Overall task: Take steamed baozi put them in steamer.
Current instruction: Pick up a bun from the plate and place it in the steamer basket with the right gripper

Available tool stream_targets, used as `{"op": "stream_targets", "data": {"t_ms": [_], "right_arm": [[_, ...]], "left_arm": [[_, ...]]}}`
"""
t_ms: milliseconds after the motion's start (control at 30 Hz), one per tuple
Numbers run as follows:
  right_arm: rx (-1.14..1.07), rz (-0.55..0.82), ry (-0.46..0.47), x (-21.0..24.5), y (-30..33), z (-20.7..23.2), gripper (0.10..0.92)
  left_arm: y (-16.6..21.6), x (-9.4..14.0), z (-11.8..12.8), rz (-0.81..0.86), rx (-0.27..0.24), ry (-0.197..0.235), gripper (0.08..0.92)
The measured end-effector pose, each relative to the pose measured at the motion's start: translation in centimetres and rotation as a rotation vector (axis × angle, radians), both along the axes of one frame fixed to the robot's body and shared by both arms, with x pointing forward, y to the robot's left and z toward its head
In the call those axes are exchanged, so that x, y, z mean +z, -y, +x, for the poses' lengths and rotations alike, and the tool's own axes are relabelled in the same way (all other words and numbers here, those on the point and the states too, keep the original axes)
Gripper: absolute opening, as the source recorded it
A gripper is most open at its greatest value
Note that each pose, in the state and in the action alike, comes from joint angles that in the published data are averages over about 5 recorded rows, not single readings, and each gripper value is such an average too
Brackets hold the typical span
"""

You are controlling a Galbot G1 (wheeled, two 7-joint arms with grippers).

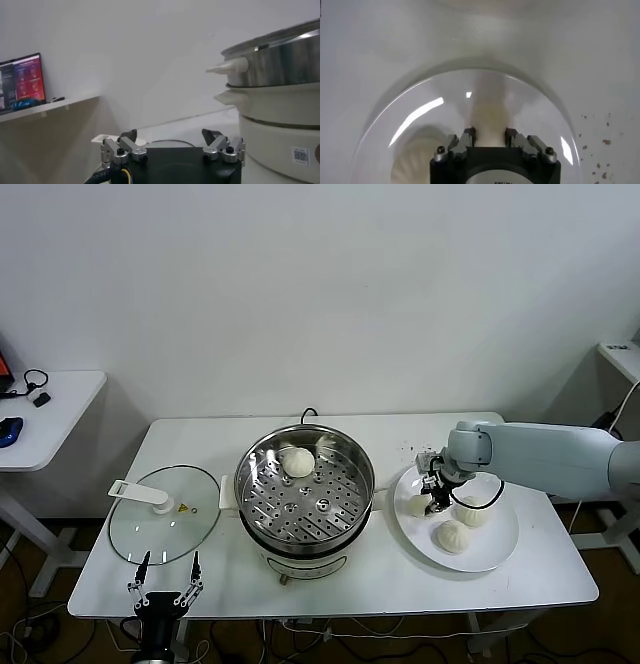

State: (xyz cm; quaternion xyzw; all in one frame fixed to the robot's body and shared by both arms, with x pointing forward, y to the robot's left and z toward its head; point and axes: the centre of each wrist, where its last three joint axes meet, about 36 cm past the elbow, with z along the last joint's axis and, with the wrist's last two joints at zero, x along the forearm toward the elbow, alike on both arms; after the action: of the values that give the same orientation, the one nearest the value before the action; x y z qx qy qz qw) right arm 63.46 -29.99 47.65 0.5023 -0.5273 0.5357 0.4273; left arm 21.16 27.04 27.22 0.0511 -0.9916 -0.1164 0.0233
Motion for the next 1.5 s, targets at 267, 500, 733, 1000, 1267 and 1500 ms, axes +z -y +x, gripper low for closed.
{"op": "stream_targets", "data": {"t_ms": [267,500,733,1000,1267,1500], "right_arm": [[0.035,0.017,0.032,7.7,-1.7,1.2,0.424],[0.037,0.08,0.069,15.5,-4.4,0.8,0.44],[0.041,0.15,0.091,21.5,-9.0,-1.1,0.447],[0.036,0.208,0.088,24.5,-15.7,-2.9,0.476],[0.065,0.214,0.055,23.9,-22.6,-3.1,0.491],[0.089,0.196,0.026,20.6,-26.7,-2.8,0.49]], "left_arm": [[0.1,0.1,-0.1,0.004,-0.013,-0.002,0.823],[0.3,0.3,-0.1,0.008,-0.029,0.001,0.823],[0.5,0.7,-0.1,0.009,-0.041,0.006,0.823],[0.5,1.3,-0.1,0.013,-0.046,0.012,0.823],[0.5,1.9,-0.1,0.016,-0.039,0.018,0.823],[0.6,2.2,-0.3,0.013,-0.032,0.02,0.823]]}}
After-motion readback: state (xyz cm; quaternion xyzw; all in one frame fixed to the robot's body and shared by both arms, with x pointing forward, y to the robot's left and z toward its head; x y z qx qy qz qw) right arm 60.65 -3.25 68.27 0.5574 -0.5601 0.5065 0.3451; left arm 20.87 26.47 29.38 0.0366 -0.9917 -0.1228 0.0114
